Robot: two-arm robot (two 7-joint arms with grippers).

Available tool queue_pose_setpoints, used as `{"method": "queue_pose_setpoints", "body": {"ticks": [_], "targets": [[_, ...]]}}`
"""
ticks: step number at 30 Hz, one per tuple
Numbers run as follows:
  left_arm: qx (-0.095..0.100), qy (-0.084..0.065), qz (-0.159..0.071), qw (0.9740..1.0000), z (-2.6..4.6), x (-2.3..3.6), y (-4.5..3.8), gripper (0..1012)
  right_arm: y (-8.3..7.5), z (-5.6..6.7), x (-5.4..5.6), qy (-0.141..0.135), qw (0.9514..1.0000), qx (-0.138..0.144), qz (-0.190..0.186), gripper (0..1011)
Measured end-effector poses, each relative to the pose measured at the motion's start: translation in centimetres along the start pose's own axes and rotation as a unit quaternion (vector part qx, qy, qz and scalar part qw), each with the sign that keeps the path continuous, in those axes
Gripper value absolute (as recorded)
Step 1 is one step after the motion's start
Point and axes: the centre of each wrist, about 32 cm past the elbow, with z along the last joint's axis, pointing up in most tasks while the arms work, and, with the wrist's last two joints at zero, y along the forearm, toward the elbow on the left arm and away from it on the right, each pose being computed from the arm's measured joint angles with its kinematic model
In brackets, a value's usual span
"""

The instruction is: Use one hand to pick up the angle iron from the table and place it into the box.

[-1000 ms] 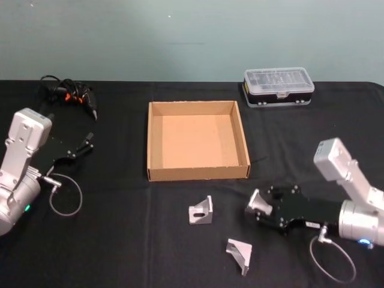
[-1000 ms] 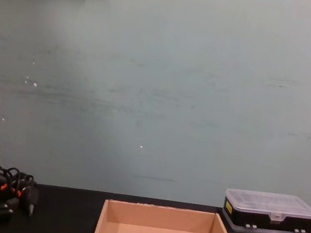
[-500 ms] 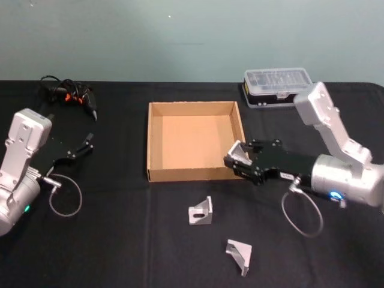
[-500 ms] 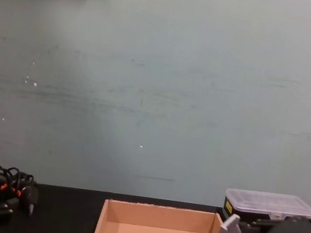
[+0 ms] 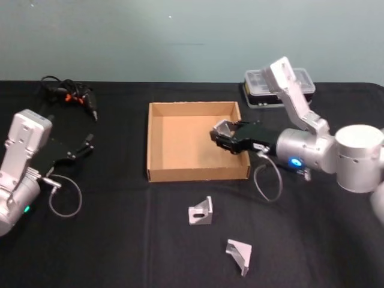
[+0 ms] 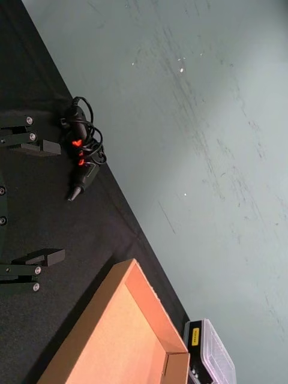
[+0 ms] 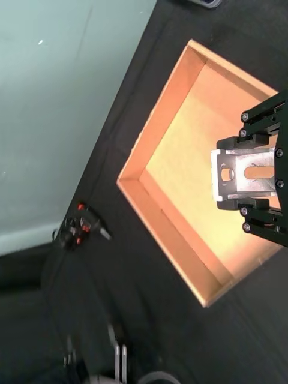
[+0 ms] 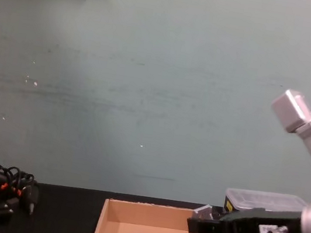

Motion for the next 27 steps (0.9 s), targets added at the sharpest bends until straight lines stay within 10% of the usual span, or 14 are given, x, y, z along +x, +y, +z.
{"method": "queue_pose_setpoints", "body": {"ticks": [10, 27], "targets": [[0.0, 0.0, 0.0, 1.0, 0.0, 0.0, 0.0, 1011, 4.0, -1.6, 1.4, 0.032, 0.9992, -0.007, -0.022, 452], [0.0, 0.0, 0.0, 1.0, 0.0, 0.0, 0.0, 1011, 5.5, -2.4, 1.8, 0.041, 0.9987, -0.017, -0.023, 453]]}}
